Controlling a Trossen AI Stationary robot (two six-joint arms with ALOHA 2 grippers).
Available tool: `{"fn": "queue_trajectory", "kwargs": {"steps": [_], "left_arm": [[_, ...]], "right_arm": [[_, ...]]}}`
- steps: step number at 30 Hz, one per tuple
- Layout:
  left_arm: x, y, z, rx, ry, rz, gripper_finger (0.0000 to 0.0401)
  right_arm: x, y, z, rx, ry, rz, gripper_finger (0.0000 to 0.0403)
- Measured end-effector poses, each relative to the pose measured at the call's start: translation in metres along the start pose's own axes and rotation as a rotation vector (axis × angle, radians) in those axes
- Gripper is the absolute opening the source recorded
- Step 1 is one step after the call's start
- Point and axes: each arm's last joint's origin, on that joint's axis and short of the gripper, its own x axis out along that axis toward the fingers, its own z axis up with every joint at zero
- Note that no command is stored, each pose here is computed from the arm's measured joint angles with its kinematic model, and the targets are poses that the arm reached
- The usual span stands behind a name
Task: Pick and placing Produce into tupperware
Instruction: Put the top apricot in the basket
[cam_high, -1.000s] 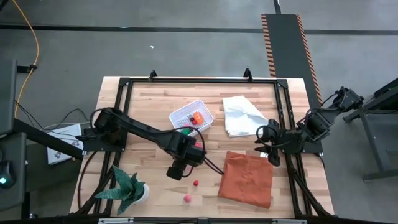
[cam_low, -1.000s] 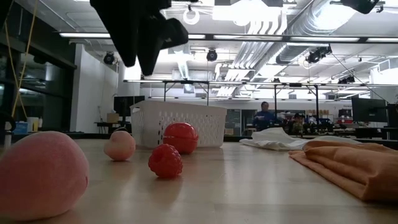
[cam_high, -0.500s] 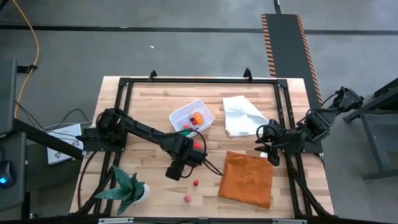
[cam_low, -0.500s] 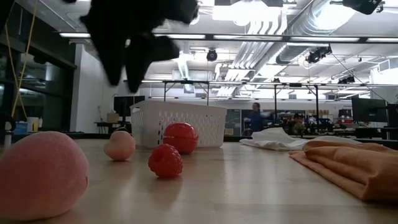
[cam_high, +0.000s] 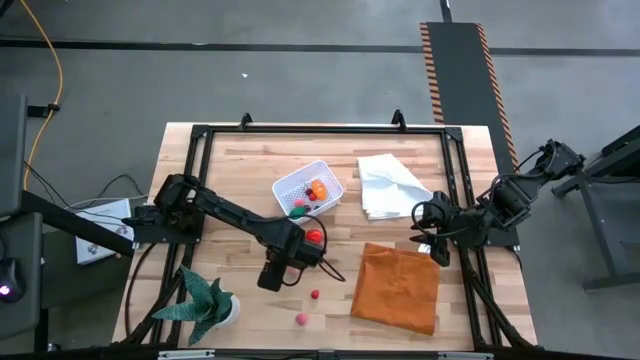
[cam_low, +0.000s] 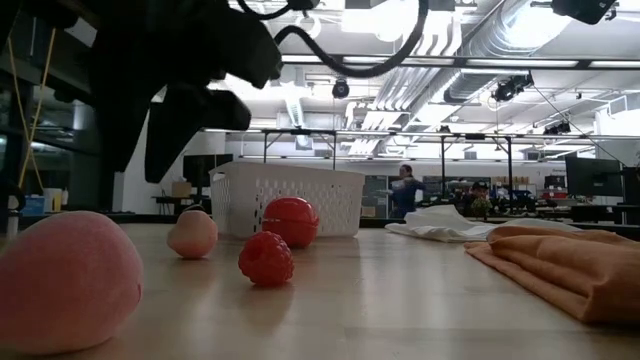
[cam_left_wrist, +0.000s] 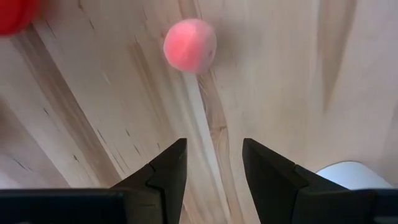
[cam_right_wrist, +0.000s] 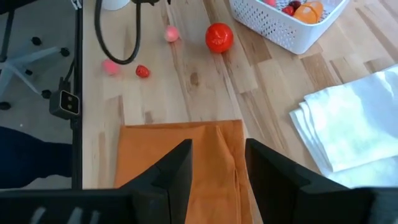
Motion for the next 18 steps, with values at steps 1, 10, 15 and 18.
{"fn": "queue_trajectory", "kwargs": {"steps": [1, 10, 15, 18], "left_arm": [[-0.002, 0.000, 0.001, 0.002, -0.006, -0.001, 0.0145], [-0.020, -0.003, 0.010, 0.013, -0.079, -0.003, 0.0145], [-0.031, -0.005, 0.014, 0.019, -0.120, -0.004, 0.0145], [-0.037, -0.006, 0.016, 0.021, -0.141, -0.005, 0.0145]], "right_arm": [[0.000, 0.000, 0.000, -0.001, -0.003, -0.004, 0.0138], [0.000, 0.000, 0.000, 0.000, -0.006, -0.011, 0.0138], [0.000, -0.001, 0.000, -0.001, -0.015, -0.019, 0.0138], [0.000, -0.001, 0.000, -0.001, -0.019, -0.024, 0.0138]]}}
